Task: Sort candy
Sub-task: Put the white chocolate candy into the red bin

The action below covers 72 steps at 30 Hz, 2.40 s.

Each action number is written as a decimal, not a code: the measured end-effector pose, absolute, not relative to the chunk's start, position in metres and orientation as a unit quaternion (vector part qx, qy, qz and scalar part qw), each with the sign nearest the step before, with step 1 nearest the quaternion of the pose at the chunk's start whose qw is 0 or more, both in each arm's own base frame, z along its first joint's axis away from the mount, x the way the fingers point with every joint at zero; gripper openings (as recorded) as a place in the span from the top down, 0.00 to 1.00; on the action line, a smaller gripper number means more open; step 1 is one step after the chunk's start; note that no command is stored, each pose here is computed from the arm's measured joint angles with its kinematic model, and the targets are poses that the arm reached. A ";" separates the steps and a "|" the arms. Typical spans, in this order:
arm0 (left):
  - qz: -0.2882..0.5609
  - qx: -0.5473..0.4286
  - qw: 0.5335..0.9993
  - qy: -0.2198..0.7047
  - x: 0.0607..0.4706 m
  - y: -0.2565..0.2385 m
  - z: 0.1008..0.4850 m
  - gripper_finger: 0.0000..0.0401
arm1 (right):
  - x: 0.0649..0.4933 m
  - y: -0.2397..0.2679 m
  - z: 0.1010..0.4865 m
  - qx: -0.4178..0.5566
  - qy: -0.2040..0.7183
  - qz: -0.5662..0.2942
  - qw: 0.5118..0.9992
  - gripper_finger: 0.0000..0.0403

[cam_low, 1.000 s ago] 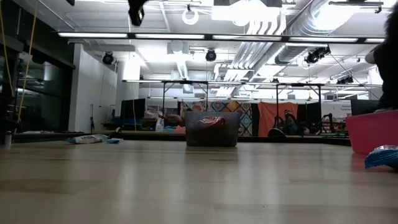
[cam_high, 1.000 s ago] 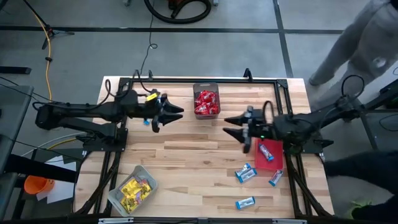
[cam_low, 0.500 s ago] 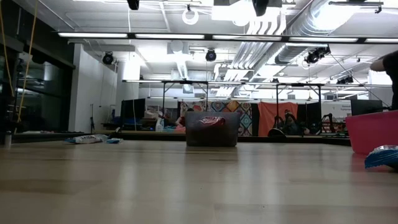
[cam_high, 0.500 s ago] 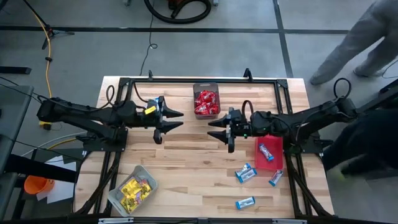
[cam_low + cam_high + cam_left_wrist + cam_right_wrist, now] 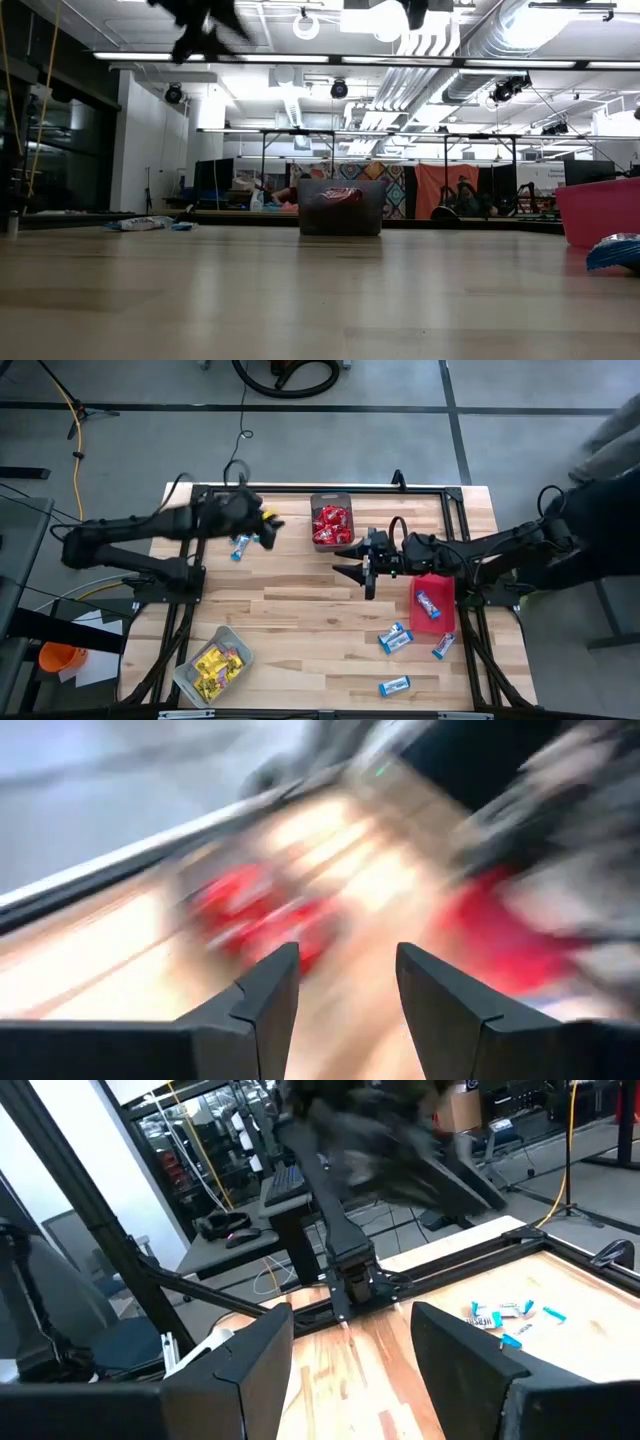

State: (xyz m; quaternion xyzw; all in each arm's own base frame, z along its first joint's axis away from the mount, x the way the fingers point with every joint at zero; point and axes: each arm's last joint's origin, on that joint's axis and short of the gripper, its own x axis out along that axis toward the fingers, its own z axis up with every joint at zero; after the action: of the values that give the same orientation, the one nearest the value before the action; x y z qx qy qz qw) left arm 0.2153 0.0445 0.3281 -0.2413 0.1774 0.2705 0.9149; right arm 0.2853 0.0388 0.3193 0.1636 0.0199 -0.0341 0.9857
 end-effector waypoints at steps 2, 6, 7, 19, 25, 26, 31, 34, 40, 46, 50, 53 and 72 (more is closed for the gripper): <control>0.330 -0.230 0.875 0.269 0.210 0.065 0.323 0.61 | 0.286 0.037 0.319 0.164 0.019 -0.037 0.986 0.51; 0.403 -0.242 0.776 0.421 0.198 0.098 0.294 0.61 | 0.286 0.035 0.319 0.173 0.019 -0.041 0.984 0.51; 0.411 -0.251 0.748 0.456 0.196 0.105 0.283 0.61 | 0.286 0.035 0.319 0.179 0.019 -0.042 0.983 0.51; 0.391 -0.311 0.608 0.617 0.188 0.128 0.183 0.61 | 0.286 0.035 0.319 0.190 0.018 -0.043 0.981 0.51; 0.395 -0.337 0.587 0.621 0.181 0.126 0.156 0.61 | 0.286 0.035 0.319 0.190 0.018 -0.043 0.981 0.51; 0.395 -0.340 0.587 0.619 0.180 0.125 0.153 0.61 | 0.286 0.035 0.319 0.190 0.019 -0.043 0.981 0.51; 0.402 -0.347 0.582 0.616 0.176 0.123 0.142 0.61 | 0.286 0.035 0.319 0.187 0.019 -0.043 0.981 0.51; 0.397 -0.347 0.581 0.620 0.174 0.121 0.139 0.65 | 0.286 0.035 0.319 0.186 0.019 -0.043 0.981 0.51; 0.365 -0.339 0.596 0.629 0.174 0.120 0.140 0.92 | 0.286 0.035 0.319 0.186 0.019 -0.043 0.981 0.51; 0.338 -0.340 0.635 0.605 0.173 0.116 0.176 0.99 | 0.286 0.035 0.319 0.186 0.019 -0.039 0.982 0.51; 0.305 -0.330 0.699 0.555 0.174 0.106 0.231 1.00 | 0.286 0.036 0.322 0.189 0.007 -0.021 0.982 0.51; 0.278 -0.303 0.777 0.476 0.176 0.093 0.280 1.00 | 0.286 0.035 0.326 0.193 -0.016 -0.018 0.981 0.51; 0.015 -0.050 0.975 0.216 0.266 0.007 0.339 1.00 | 0.288 0.023 0.334 0.180 -0.041 -0.009 0.983 0.51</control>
State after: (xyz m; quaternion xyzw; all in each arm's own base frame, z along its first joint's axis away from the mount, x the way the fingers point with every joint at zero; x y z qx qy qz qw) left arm 0.2665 0.0068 0.3387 -0.0502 0.2161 0.0154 0.9750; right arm 0.2877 0.0228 0.3344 0.1803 -0.0410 -0.0088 0.9827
